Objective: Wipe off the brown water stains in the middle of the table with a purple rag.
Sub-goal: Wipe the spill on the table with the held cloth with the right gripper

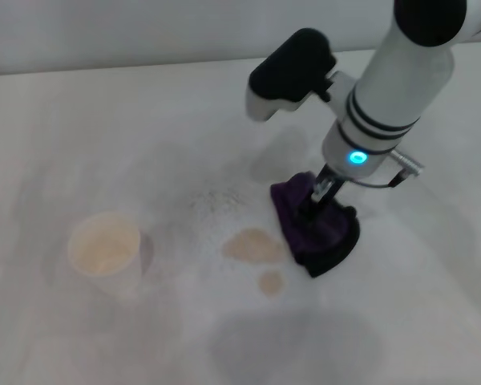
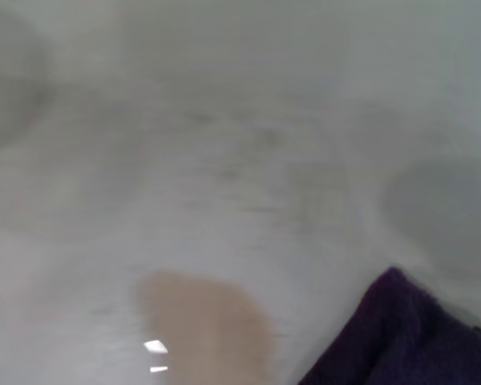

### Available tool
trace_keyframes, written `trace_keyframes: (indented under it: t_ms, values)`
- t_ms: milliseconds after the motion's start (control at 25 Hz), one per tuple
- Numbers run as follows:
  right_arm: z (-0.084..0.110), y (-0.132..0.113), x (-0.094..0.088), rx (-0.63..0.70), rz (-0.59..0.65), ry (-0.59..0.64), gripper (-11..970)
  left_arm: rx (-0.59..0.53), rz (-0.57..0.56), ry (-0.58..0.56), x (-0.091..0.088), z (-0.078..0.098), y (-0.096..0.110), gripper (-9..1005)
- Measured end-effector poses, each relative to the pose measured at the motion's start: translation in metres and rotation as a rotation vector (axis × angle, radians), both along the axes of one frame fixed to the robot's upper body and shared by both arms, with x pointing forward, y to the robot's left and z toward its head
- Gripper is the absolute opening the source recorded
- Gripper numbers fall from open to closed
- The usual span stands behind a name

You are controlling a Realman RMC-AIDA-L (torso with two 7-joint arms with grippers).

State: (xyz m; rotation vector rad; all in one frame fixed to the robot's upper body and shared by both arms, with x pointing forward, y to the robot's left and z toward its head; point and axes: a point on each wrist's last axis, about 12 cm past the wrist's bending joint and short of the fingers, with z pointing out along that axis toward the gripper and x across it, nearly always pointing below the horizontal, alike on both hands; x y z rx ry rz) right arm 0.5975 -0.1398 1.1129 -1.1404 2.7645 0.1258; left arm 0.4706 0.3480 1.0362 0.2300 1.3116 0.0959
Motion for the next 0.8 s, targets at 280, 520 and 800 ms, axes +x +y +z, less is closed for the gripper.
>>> trace_keyframes:
  t_ms: [280,520,800]
  values:
    - [0.003,0.035,-0.031,0.041,0.173,0.025,62,-0.004,0.005,0.02,0.001,-0.002,-0.001,872]
    - [-0.006,0.058,-0.054,0.05,0.296,0.066,61,-0.008,0.01,0.028,-0.003,-0.005,-0.001,871]
    - [-0.003,0.061,-0.04,0.001,0.308,0.005,59,-0.015,0.024,0.046,-0.014,-0.01,0.003,871]
